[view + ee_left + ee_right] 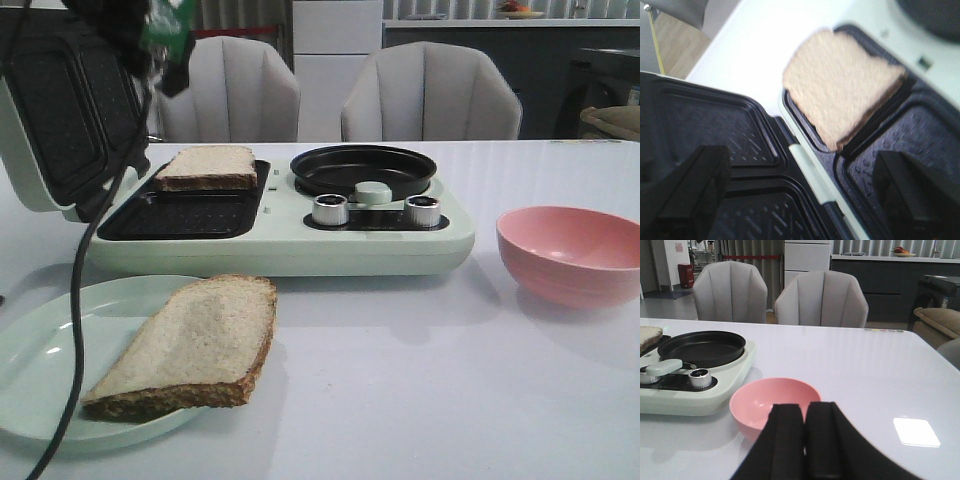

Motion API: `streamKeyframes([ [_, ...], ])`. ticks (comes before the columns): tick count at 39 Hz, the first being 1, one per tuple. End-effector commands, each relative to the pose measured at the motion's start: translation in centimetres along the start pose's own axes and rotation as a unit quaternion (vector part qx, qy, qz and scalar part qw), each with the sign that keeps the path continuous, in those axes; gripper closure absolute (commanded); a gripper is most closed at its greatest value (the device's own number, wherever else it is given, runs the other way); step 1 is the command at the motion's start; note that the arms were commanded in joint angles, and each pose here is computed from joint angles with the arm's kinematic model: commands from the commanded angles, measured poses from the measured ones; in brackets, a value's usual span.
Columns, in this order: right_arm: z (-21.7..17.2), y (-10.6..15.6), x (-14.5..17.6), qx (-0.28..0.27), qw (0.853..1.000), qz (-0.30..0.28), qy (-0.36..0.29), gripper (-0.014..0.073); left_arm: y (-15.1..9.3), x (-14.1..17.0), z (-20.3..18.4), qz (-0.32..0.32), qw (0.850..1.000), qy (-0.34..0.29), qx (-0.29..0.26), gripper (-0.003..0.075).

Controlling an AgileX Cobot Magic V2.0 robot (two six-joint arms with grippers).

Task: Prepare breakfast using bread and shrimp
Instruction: 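Lift the bread slice and lay it in the sandwich maker's far plate, then open the left gripper and withdraw it from the sandwich maker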

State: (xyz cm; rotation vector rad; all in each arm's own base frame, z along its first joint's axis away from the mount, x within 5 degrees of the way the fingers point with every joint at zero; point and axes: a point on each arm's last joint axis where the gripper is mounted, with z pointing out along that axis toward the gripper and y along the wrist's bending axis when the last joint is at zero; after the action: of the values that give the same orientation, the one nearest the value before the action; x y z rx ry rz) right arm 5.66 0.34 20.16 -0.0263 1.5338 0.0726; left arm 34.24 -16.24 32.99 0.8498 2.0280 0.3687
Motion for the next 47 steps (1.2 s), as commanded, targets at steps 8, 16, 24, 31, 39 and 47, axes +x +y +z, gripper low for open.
streamKeyframes([
  [8,-0.3,0.1,-1.5,-0.005,0.998,-0.006,-0.062,0.0442,2.7,-0.8,-11.3,-0.082,0.987,-0.129,0.048,0.0104],
  [16,-0.3,0.1,-1.5,-0.005,0.998,-0.006,-0.062,0.0442,2.8,3.1,-15.3,-0.122,0.979,-0.144,0.072,0.0106],
  [24,-0.3,0.1,-1.5,-0.005,0.998,-0.006,-0.062,0.0442,2.4,8.4,-17.4,-0.157,0.976,-0.141,0.062,0.0106],
  [31,-0.3,0.1,-1.5,-0.005,0.998,-0.006,-0.062,0.0442,1.0,12.5,-18.9,-0.181,0.969,-0.152,0.076,0.0107],
  [39,-0.3,0.1,-1.5,-0.005,0.998,-0.006,-0.062,0.0442,-0.2,16.0,-21.6,-0.201,0.962,-0.168,0.071,0.0148],
  [47,-0.3,0.1,-1.5,-0.005,0.998,-0.006,-0.062,0.0442,-1.5,19.1,-24.7,-0.221,0.945,-0.231,0.061,0.019],
])
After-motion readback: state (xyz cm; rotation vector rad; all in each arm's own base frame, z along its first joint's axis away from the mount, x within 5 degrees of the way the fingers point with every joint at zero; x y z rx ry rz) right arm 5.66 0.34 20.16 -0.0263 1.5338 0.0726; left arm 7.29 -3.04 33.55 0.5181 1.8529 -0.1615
